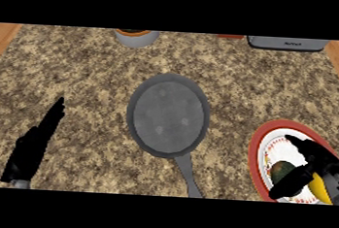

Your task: Pick the squash from the plate and place it in the pan

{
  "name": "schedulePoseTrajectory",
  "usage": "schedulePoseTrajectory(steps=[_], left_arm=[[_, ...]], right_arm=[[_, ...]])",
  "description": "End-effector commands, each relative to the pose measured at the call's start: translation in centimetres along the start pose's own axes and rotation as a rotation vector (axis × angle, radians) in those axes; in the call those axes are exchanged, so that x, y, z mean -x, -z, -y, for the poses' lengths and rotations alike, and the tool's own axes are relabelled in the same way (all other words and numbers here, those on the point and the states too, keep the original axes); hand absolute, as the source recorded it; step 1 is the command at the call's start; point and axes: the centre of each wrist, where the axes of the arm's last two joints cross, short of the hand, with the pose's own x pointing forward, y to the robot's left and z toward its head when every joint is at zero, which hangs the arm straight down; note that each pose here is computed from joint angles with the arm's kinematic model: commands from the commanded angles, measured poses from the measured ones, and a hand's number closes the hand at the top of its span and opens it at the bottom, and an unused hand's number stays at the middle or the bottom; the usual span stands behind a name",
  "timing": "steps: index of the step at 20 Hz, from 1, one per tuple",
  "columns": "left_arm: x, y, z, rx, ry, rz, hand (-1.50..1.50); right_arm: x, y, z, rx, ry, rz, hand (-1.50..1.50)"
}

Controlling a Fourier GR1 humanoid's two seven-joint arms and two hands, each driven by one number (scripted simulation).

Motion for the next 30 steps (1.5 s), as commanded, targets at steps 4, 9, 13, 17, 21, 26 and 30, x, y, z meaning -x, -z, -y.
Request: schedulePoseTrajectory(steps=[4, 9, 13, 17, 21, 26, 30], left_arm=[[-0.9, -1.1, 1.2, -0.009, 0.007, -0.006, 0.0], [-1.3, 0.9, 3.0, 0.013, -0.01, 0.004, 0.0], [-0.7, 1.2, 0.2, -0.013, 0.02, 0.005, 0.0], [-0.3, -0.2, -0.4, 0.002, -0.008, -0.016, 0.0], [-0.5, 0.2, 1.7, -0.009, -0.007, 0.0, 0.0], [-0.7, 0.1, 1.9, 0.042, -0.004, 0.017, 0.0], [-1.5, 0.5, 3.1, 0.048, -0.004, 0.058, 0.0]], right_arm=[[3.0, 2.1, -0.5, -0.011, -0.016, -0.122, -1.5], [1.7, 1.5, -2.0, -0.007, 0.01, -0.083, -1.5], [0.7, 2.2, -4.0, 0.023, 0.06, -0.027, 1.5], [2.2, 3.7, -5.4, -0.009, 0.107, -0.017, 1.5], [0.8, 2.7, -3.1, -0.016, 0.156, -0.001, 1.5], [-1.7, 1.8, 0.9, 0.055, -0.314, 0.288, 1.5], [-3.1, 0.8, 4.0, 0.116, -0.57, 0.466, 1.5]])
